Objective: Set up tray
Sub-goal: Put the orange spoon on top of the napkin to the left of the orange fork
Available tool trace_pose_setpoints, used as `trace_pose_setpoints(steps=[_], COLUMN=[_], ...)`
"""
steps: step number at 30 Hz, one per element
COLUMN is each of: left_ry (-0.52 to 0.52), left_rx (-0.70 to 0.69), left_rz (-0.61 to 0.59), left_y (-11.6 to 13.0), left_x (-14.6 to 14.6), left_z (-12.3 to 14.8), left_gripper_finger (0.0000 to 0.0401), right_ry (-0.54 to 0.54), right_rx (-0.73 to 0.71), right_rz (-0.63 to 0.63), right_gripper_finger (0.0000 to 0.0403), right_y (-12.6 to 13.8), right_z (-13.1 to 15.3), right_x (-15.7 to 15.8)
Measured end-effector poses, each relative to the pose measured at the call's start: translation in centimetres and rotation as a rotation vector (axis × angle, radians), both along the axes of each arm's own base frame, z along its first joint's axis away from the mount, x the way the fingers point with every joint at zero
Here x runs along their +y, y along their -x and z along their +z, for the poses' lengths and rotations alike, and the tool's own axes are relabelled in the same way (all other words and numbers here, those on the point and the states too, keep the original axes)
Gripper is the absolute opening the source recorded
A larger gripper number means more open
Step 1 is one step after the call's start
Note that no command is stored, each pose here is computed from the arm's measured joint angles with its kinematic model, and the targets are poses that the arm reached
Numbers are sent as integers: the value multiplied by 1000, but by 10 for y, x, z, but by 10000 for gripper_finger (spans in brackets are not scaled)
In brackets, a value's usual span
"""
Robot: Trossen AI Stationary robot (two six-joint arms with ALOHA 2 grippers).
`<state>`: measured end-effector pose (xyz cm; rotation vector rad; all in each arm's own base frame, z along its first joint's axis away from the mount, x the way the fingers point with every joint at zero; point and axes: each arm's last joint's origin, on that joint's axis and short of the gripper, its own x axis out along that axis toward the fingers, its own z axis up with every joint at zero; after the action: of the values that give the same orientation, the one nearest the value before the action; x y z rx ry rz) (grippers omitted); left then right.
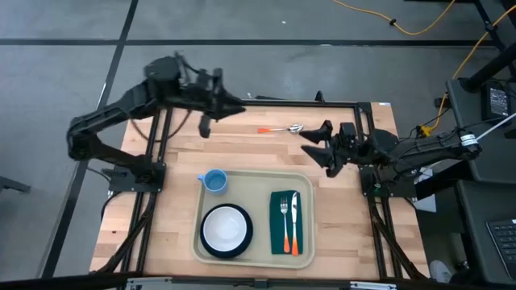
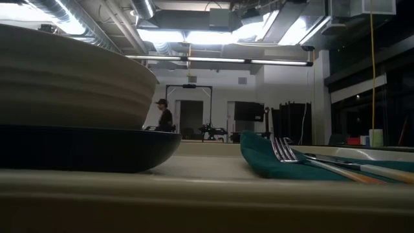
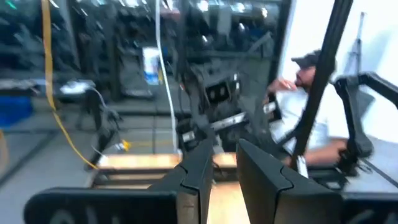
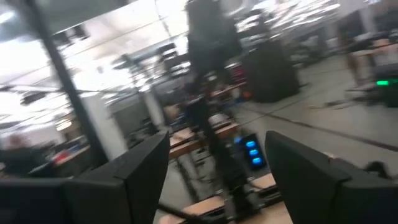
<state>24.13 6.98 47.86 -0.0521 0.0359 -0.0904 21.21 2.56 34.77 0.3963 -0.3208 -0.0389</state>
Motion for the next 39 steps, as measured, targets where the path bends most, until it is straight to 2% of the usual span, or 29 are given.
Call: trace_pose_setpoints(steps=[4,9,16,21,28,33,39], left_ry=[3,13,63,98,66,29,32], left_rx=[-102,-188,-229,-283,-316,-331,-313], left_rz=[100,238,280,310,357,392,379], left_y=[26,58,74,83,98,106,107], left_x=[-7,-12,-16,-16,-13,-11,-9], left_z=[-2,-25,-77,-101,-101,-99,-100], left_gripper_finger=[68,68,68,68,68,68,68], right_ry=[-22,-42,-23,-13,65,79,75], right_rx=[2,-3,0,-38,-136,-157,-189], right_rz=[-56,-12,-74,-126,-173,-316,-299], right_gripper_finger=[268,268,268,268,268,268,268], right_y=[0,-1,-2,0,5,8,8], right_z=[0,0,5,15,39,52,60], right_x=[-4,-10,-25,-35,-37,-44,-52])
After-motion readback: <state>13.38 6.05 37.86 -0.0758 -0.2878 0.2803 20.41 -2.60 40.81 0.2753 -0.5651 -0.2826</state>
